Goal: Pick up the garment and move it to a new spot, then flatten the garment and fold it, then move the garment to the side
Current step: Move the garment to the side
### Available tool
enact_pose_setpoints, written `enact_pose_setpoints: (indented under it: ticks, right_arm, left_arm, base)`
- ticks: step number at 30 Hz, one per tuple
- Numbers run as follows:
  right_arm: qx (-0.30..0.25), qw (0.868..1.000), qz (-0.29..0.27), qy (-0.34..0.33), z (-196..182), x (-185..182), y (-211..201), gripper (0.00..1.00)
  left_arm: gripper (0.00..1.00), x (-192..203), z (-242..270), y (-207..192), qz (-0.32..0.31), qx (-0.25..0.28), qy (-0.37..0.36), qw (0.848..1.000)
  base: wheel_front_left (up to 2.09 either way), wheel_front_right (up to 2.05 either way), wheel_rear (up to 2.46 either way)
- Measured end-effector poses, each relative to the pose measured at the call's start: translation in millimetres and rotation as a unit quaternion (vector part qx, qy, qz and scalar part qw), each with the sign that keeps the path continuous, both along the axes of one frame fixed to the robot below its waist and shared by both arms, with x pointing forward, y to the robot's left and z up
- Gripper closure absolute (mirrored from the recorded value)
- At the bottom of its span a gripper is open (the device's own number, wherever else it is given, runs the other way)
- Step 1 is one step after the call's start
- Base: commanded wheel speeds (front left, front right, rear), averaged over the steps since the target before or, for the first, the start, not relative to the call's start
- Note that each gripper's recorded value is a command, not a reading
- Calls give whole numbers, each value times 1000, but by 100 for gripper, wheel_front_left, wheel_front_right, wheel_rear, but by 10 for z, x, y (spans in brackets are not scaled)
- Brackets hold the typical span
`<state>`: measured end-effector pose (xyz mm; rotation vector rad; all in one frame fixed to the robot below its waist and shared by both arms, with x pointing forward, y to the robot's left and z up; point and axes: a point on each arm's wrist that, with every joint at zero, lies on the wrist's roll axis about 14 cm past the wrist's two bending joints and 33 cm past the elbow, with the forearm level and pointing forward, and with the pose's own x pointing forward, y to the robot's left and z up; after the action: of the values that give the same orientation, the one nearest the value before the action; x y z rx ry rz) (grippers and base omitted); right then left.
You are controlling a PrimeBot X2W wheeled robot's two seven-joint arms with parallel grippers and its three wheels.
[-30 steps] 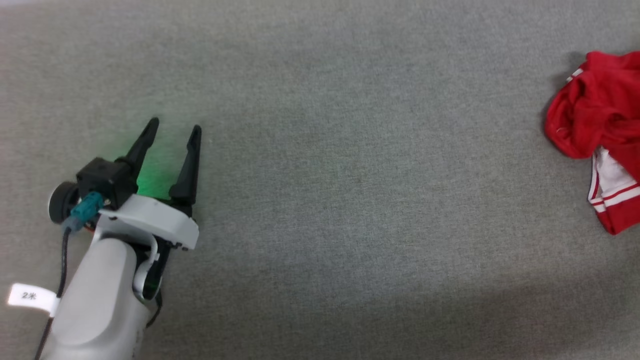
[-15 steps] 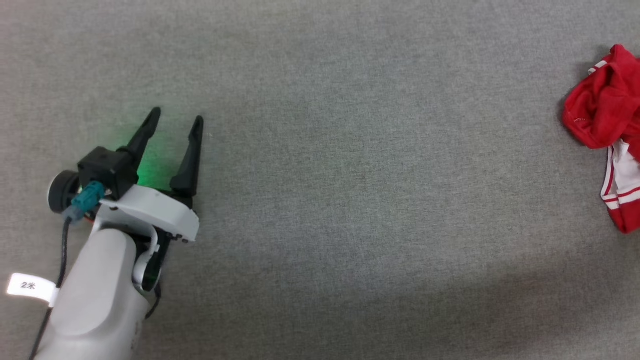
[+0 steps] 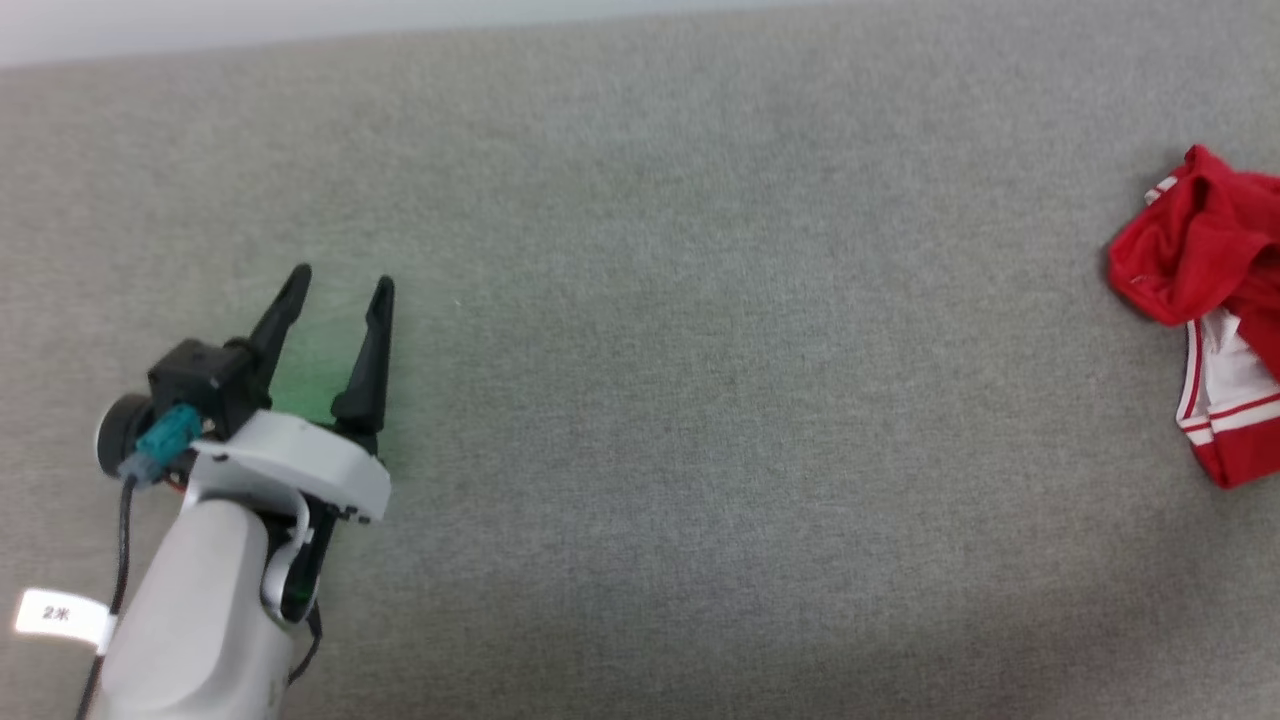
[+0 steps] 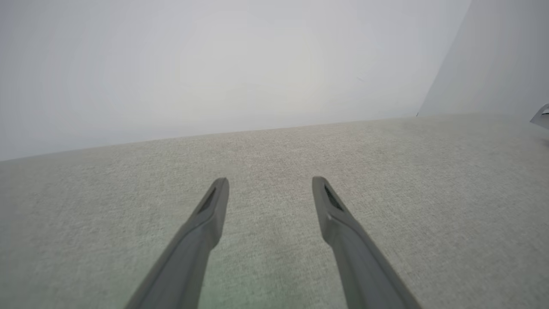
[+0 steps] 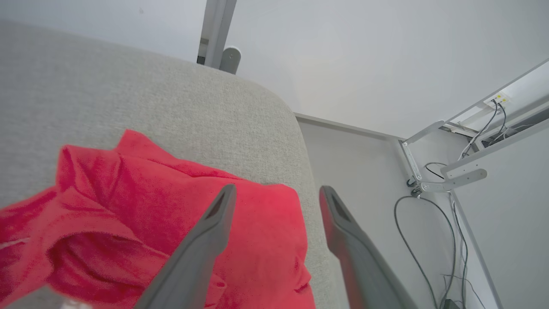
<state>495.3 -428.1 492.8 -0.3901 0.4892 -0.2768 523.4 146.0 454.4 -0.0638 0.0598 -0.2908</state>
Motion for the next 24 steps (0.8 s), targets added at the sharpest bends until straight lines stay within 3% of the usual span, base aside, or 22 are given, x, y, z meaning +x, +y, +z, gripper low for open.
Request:
enact_pose_setpoints:
  ticks: [11, 24]
  right_arm:
    - [64, 986, 98, -117, 226, 35, 828, 0]
    - [134, 962, 153, -184, 221, -421, 1419, 0]
  left_arm:
    - [0, -428, 177, 396, 52, -9, -3, 999]
    - [0, -1054, 279, 904, 115, 1, -6, 993]
  base:
    - [0, 0, 0]
    - [0, 0, 0]
